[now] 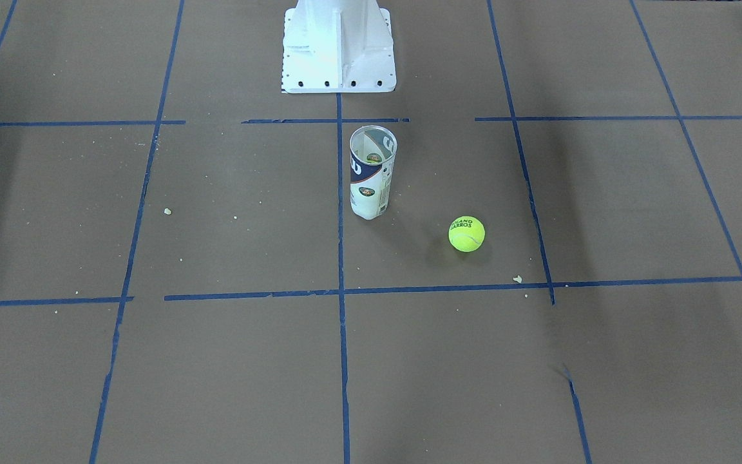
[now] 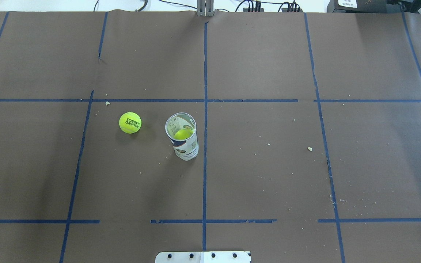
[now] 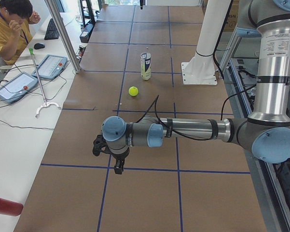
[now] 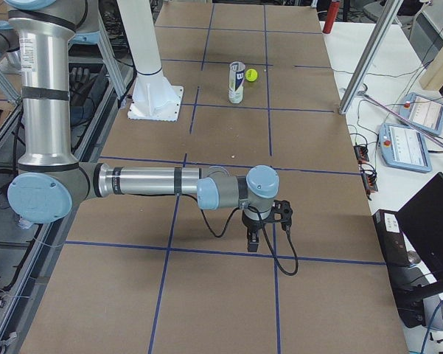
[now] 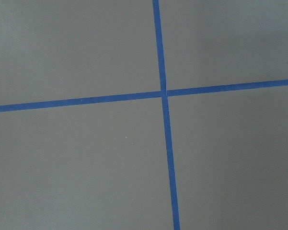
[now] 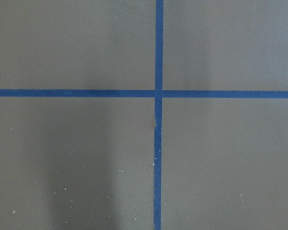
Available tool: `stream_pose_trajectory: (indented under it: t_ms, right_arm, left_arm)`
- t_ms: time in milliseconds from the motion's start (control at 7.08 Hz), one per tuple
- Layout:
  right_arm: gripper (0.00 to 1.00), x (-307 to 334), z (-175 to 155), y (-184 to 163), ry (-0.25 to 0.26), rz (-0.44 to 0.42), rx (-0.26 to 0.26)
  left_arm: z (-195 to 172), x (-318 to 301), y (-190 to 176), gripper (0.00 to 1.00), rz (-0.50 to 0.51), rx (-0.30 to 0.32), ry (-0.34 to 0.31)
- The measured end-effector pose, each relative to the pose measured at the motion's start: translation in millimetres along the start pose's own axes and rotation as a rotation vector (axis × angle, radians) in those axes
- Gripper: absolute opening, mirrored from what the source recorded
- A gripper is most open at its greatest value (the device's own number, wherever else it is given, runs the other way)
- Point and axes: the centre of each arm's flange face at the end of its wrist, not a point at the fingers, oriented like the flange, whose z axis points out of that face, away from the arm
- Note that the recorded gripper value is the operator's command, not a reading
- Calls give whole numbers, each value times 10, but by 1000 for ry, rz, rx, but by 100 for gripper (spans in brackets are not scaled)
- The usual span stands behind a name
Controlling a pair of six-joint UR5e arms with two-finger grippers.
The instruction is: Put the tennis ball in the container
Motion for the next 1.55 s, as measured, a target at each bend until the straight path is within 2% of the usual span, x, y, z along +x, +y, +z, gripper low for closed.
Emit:
stream_pose_trajectory:
  t_ms: [848,989,1130,1272,1554]
  right_arm:
    - [100,-1,1,0,0,0,0]
    - [100,-2,2,0,0,0,0]
    - [100,-1,1,0,0,0,0]
    - [100,-1,1,0,0,0,0]
    - [100,1,1,1,0,0,0]
  left_arm:
    - [-72,67,121,100,16,18,-6]
    - [-84,83,104,100,34,33,-6]
    - [-118,149,59,100,72,75,-6]
    - [-108,359,-21,100,96,125,21]
    - [214,1258,-177,100,46,166,140]
